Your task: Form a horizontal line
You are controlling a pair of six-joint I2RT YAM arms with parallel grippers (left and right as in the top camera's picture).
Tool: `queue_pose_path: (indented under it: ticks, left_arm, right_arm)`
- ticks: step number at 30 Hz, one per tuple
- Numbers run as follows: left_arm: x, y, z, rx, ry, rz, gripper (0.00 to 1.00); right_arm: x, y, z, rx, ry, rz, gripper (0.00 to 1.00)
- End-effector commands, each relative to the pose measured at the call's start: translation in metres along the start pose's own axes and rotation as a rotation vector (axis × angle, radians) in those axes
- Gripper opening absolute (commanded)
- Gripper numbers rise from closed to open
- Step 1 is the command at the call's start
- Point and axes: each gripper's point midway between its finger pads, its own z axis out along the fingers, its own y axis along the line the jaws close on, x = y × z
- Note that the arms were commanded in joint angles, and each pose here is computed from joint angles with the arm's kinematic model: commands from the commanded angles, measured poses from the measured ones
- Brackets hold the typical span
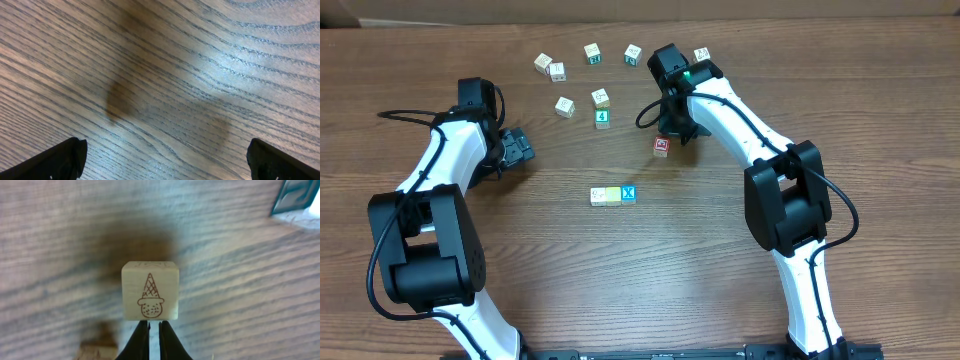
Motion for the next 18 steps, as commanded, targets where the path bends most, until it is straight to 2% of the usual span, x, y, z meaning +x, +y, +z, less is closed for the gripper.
queue_pose_path:
  ticks: [1,4,10,15,17,18]
  left_arm:
    - [0.000,0.001,0.001,-0.012,-0.002,0.029,1.00]
    - [0.000,0.001,0.001,-0.012,-0.002,0.029,1.00]
    - [0.000,0.001,0.001,-0.012,-0.002,0.029,1.00]
    - [0.000,0.001,0.001,-0.012,-0.001,0.029,1.00]
    - [0.000,0.001,0.001,-0.012,-0.001,0.029,1.00]
    - [0.000,0.001,0.001,-0.012,-0.002,0.029,1.00]
  right_arm:
    - [-0.025,-0.006,-0.018,0.020,-0.095,0.030,0.05]
    - [-0.035,-0.001,-0.041,-0.019,-0.101,0.032,0.05]
    - [-0.031,0.008,-0.087,-0.107,-0.037,0.023,0.05]
    - [-0.017,0.006,-0.088,-0.122,0.036,0.020,0.32]
    - [-0.010,0.008,-0.088,-0.141,0.068,0.017,0.62]
    - [-0.006,0.011,-0.089,-0.160,0.087,0.017,0.70]
